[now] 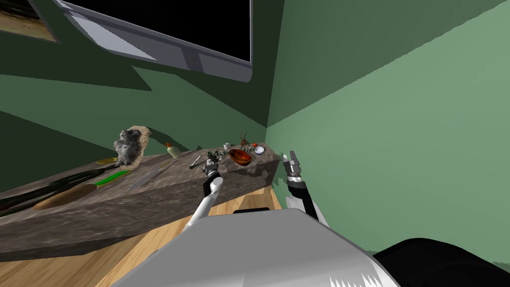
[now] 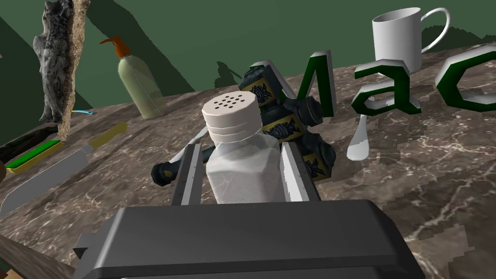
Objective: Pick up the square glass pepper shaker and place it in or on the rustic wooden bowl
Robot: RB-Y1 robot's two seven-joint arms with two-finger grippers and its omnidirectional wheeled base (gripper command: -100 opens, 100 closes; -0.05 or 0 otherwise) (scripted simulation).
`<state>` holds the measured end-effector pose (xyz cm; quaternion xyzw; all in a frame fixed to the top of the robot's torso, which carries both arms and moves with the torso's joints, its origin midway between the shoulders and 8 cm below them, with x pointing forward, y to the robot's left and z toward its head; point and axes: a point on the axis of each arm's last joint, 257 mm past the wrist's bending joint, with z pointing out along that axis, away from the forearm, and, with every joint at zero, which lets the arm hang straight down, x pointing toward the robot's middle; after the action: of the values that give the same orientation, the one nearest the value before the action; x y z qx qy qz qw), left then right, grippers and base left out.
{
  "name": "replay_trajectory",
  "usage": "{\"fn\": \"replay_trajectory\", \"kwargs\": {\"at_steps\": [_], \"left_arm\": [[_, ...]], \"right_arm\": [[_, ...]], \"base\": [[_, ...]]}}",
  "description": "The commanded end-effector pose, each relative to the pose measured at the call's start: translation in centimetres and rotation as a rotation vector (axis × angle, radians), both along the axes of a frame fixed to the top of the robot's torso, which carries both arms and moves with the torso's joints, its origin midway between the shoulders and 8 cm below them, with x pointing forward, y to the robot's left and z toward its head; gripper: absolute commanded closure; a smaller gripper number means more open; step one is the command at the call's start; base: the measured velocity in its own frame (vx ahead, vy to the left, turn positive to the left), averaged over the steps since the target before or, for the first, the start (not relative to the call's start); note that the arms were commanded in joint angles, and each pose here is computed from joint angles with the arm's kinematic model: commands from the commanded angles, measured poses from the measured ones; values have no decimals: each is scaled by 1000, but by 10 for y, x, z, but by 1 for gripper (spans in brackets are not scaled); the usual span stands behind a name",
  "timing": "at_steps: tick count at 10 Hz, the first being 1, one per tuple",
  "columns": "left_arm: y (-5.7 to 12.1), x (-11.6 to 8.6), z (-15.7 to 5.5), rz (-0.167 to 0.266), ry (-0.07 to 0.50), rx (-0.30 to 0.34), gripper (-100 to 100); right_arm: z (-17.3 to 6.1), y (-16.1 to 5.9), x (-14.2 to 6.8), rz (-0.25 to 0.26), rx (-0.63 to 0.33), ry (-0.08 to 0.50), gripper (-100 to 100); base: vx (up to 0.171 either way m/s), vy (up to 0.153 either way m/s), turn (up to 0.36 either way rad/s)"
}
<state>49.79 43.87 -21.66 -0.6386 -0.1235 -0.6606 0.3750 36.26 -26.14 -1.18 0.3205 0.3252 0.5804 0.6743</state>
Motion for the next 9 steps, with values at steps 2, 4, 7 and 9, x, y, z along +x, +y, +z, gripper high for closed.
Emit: {"fn": "replay_trajectory", "kwargs": {"at_steps": [2, 4, 7, 9], "left_arm": [[9, 6, 22, 28, -8, 36, 100], [14, 11, 40, 46, -14, 56, 100], [20, 19, 65, 69, -23, 73, 100], [22, 21, 72, 76, -20, 82, 100]], "right_arm": [[0, 0, 0, 0, 0, 0, 0], [0, 0, 0, 0, 0, 0, 0], [0, 0, 0, 0, 0, 0, 0], [0, 0, 0, 0, 0, 0, 0]], "base": [[-124, -115, 95], [-123, -123, 83], [-87, -121, 73], [-30, -71, 28]]}}
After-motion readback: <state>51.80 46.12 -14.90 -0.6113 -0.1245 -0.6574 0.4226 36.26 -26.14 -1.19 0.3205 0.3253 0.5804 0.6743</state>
